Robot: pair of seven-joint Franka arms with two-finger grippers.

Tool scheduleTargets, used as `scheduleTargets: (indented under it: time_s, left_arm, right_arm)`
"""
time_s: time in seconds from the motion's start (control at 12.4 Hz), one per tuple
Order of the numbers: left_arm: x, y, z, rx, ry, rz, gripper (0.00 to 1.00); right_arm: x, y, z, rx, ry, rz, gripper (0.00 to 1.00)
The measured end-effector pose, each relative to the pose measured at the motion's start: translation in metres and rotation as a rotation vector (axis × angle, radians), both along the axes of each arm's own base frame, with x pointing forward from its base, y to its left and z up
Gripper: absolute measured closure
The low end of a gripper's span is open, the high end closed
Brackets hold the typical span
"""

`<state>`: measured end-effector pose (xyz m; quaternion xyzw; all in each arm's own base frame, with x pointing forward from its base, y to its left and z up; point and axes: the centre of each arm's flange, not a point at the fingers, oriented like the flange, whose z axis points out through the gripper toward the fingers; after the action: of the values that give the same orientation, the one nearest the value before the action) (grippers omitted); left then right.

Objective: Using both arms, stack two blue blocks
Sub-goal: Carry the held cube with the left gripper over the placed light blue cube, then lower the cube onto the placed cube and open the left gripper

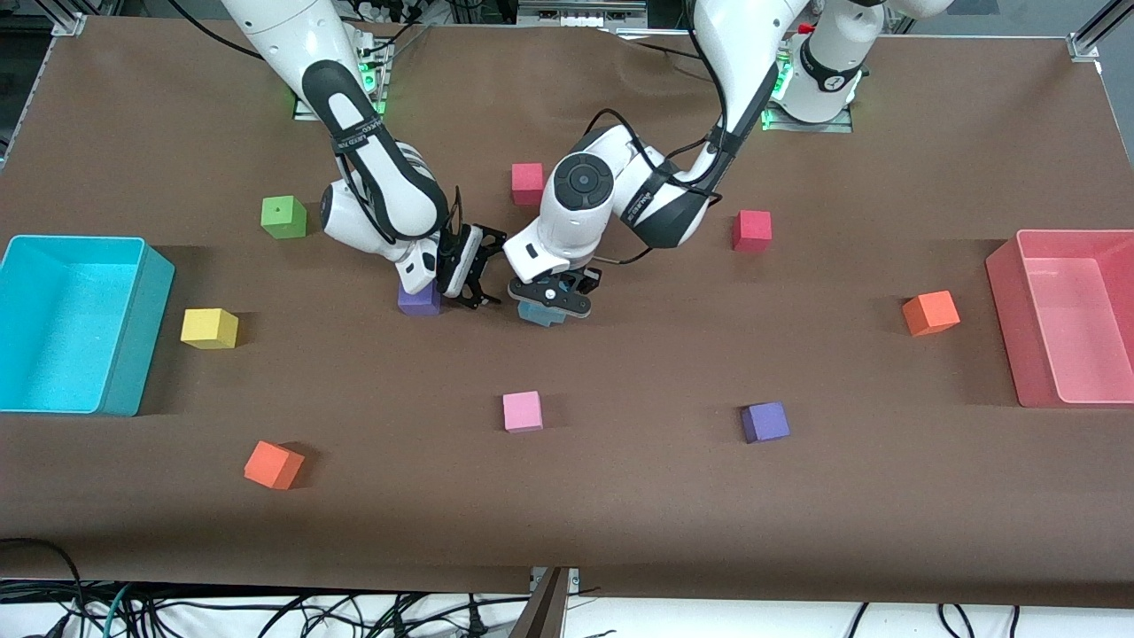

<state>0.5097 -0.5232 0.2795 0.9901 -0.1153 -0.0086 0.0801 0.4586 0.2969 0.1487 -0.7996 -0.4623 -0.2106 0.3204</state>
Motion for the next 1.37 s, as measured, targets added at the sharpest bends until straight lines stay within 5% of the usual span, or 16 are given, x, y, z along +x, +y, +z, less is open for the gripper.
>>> scheduleTargets:
  time_s: [1.05,1.21,1.37]
  left_arm:
    - [-0.019,-0.016,-0.020,0.022,0.016,-0.031,0.47]
    - [-0.018,-0.016,-0.020,0.022,0.017,-0.024,0.42]
    - [-0.018,-0.016,-0.020,0.022,0.016,-0.023,0.23]
  right_arm:
    - [0.003,0.011,-0.006,0.004,-0.027,0.036,0.00]
    - [0.004,0.011,-0.005,0.004,-0.028,0.036,0.00]
    - [0.004,0.011,-0.005,0.005,-0.030,0.037,0.00]
